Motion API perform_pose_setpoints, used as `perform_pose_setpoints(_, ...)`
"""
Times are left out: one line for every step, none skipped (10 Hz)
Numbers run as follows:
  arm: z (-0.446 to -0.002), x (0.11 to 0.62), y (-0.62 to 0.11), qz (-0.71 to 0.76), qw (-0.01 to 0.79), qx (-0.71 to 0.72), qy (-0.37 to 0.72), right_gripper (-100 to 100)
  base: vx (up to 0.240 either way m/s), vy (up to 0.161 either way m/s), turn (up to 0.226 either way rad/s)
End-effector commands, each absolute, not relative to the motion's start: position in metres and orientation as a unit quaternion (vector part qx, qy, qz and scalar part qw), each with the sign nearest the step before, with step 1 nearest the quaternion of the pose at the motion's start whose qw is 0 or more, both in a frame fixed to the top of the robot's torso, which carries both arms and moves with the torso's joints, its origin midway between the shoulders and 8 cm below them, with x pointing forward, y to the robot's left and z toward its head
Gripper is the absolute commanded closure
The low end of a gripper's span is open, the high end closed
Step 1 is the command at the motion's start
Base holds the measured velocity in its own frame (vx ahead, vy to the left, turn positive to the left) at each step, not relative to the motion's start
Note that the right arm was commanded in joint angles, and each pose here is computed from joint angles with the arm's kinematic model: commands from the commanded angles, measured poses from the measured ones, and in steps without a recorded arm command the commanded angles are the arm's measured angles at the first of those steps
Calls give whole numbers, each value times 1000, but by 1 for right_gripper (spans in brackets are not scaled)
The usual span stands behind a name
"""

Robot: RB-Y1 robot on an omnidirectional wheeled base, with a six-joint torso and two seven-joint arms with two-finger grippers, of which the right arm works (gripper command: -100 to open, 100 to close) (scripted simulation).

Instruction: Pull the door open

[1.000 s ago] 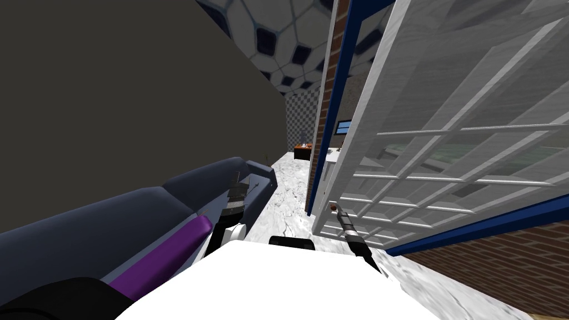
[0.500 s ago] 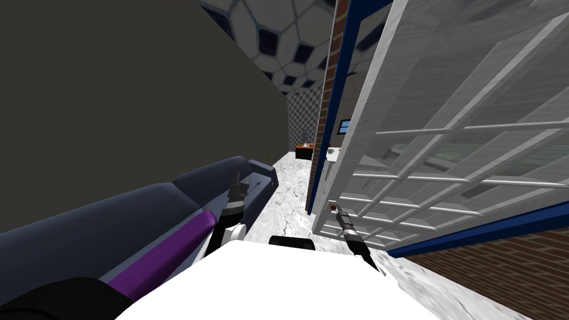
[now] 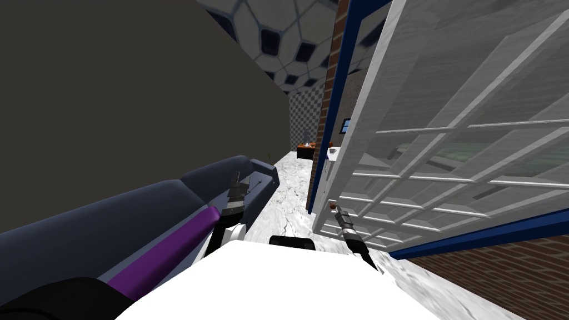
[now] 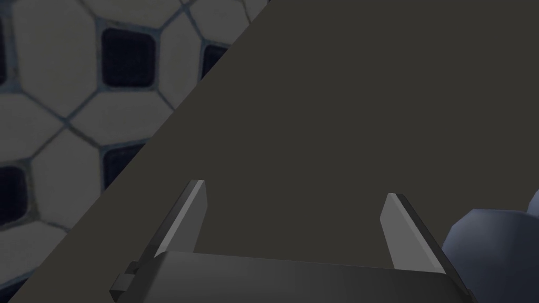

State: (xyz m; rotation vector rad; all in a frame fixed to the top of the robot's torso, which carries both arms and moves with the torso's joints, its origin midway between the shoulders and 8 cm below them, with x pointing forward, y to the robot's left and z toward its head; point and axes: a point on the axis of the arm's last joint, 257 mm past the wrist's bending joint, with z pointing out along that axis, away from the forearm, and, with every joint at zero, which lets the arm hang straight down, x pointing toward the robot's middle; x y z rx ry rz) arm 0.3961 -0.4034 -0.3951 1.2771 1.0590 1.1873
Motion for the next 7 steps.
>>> perform_pose_setpoints(-391,402,-387,511,515,530,438,100,-13,1,-2)
perform_pose_setpoints(-391,402,-387,511,515,530,438,100,0,0,0)
perform_pose_setpoints(-391,402,-387,511,515,530,438,100,0,0,0)
perform_pose_setpoints(-394,400,-388,508,514,532,440,100,0,0,0)
perform_pose_setpoints(-391,404,-387,523,504,543,423,100,-32,-9,71)
perform_pose_setpoints(-391,404,-387,523,504,543,423,100,-36,-14,37)
perform_pose_setpoints(-399,399,-390,515,501,549,426,100,-13,-7,17)
